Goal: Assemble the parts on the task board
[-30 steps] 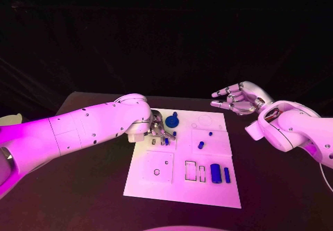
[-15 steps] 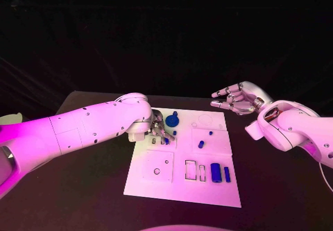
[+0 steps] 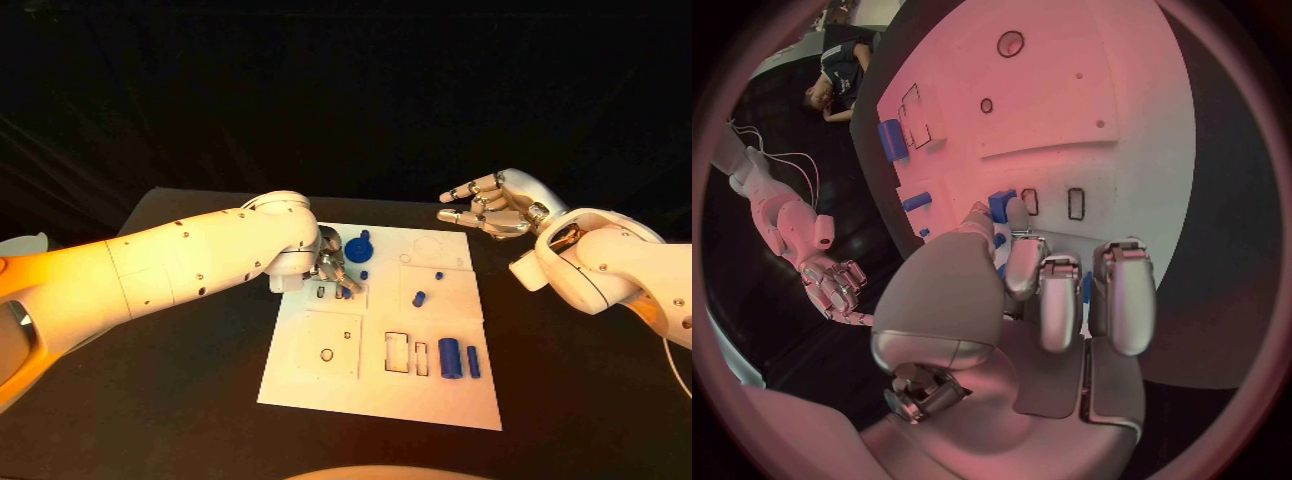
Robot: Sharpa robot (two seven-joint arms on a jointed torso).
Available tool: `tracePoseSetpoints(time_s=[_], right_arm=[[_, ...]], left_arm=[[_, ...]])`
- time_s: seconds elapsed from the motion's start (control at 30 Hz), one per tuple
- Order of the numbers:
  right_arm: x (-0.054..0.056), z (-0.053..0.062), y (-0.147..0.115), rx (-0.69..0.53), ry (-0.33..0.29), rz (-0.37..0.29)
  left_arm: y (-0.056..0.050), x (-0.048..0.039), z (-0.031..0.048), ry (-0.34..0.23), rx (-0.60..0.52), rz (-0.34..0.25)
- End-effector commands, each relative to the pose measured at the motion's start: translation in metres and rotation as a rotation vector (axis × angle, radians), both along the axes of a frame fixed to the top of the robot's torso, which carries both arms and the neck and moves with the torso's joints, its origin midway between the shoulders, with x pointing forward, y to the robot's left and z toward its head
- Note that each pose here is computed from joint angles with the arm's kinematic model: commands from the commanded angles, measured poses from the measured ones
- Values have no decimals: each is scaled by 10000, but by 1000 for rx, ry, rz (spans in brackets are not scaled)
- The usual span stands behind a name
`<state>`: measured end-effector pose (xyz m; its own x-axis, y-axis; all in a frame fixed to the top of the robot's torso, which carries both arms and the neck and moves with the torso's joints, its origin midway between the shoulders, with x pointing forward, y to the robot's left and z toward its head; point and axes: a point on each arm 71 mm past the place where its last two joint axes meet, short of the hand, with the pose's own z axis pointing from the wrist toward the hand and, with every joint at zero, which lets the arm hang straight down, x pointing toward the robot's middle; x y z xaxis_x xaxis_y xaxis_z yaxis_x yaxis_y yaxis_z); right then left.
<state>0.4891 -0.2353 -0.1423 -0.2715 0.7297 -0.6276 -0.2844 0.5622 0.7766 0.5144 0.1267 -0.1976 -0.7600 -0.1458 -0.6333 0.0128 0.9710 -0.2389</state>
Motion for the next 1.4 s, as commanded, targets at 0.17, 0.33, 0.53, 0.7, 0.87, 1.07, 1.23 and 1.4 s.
tracePoseSetpoints(time_s=[0.17,0.33,0.53,0.7,0.87,1.07,1.23,1.4], right_arm=[[-8,-11,22,-10,4,18],[-8,-16,25,-9,5,16],[-6,-23,21,-9,6,11],[-5,-26,18,-9,6,8],[-1,-29,9,-14,2,1],[2,-41,1,-16,2,-4],[0,-45,-4,-17,2,-6],[-1,-46,-1,-18,2,-5]], left_arm=[[7,-19,-16,26,23,23],[8,-27,-3,17,-6,32],[34,-32,37,-19,-55,58],[67,-52,72,-50,-93,78],[94,-64,92,-70,-118,84],[146,-62,93,-103,-119,92],[178,-64,62,-120,-102,93],[184,-73,20,-119,-76,84]])
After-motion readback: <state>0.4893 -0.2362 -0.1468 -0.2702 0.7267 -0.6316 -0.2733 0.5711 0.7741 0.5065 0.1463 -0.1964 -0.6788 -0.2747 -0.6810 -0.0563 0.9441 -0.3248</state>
